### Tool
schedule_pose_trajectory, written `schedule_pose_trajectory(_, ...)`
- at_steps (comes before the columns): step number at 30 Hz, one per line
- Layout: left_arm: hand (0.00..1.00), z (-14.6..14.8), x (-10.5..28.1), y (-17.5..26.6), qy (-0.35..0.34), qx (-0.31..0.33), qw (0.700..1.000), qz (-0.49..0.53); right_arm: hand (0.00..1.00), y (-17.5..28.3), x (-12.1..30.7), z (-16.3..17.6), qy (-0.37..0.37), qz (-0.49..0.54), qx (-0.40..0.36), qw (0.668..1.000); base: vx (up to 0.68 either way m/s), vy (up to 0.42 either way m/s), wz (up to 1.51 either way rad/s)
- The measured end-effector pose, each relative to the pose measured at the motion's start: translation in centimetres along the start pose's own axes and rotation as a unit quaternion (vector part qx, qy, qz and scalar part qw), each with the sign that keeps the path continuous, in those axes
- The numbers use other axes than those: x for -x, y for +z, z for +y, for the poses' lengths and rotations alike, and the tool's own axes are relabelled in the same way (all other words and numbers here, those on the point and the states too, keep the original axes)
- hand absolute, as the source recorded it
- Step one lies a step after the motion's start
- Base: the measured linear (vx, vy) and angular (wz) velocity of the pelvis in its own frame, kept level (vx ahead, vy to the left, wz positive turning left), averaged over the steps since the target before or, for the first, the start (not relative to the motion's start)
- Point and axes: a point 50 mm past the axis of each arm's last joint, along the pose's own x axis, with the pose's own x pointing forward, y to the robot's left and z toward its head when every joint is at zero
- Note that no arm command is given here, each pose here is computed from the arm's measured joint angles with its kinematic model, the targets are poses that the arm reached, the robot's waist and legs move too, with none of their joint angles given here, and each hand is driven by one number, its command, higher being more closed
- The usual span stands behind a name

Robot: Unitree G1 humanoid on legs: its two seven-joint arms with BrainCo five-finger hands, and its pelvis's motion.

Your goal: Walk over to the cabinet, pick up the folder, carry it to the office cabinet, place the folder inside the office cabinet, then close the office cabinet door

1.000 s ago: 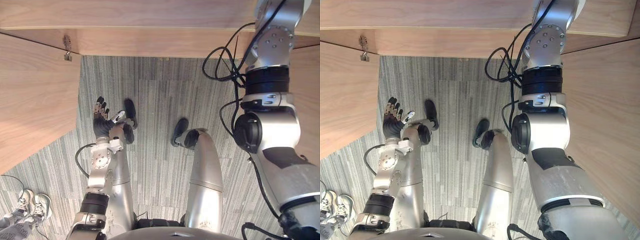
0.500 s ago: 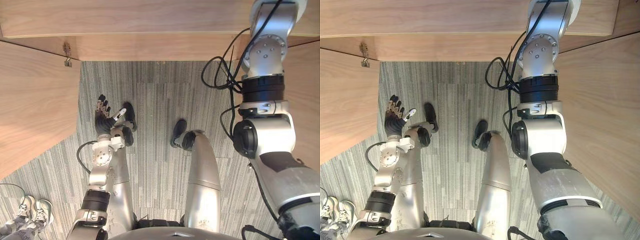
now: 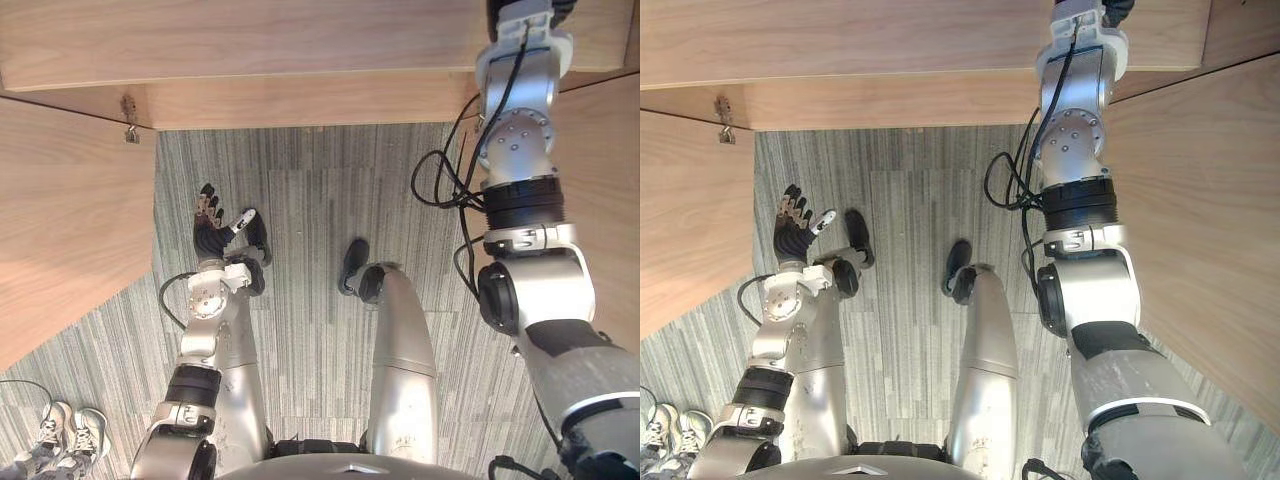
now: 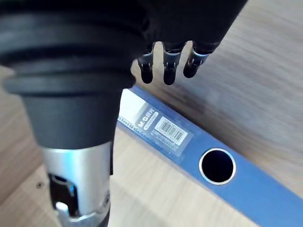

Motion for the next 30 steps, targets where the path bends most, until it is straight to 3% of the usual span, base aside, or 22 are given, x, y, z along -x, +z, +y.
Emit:
schedule_pose_trajectory(22, 0.0, 0.3, -1.8, 0.6, 0.003, -0.018, 1.0, -0.001, 0.0, -3.9, 3.6, -5.6, 0.016, 0.088, 0.054, 0.994, -0.01, -0.001, 0.0)
schedule_pose_trajectory(30, 0.0, 1.1, -1.8, 0.6, -0.006, -0.033, 0.999, -0.001, 0.0, -4.6, 6.3, -8.5, 0.05, 0.15, 0.149, 0.976, 0.0, 0.0, 0.0)
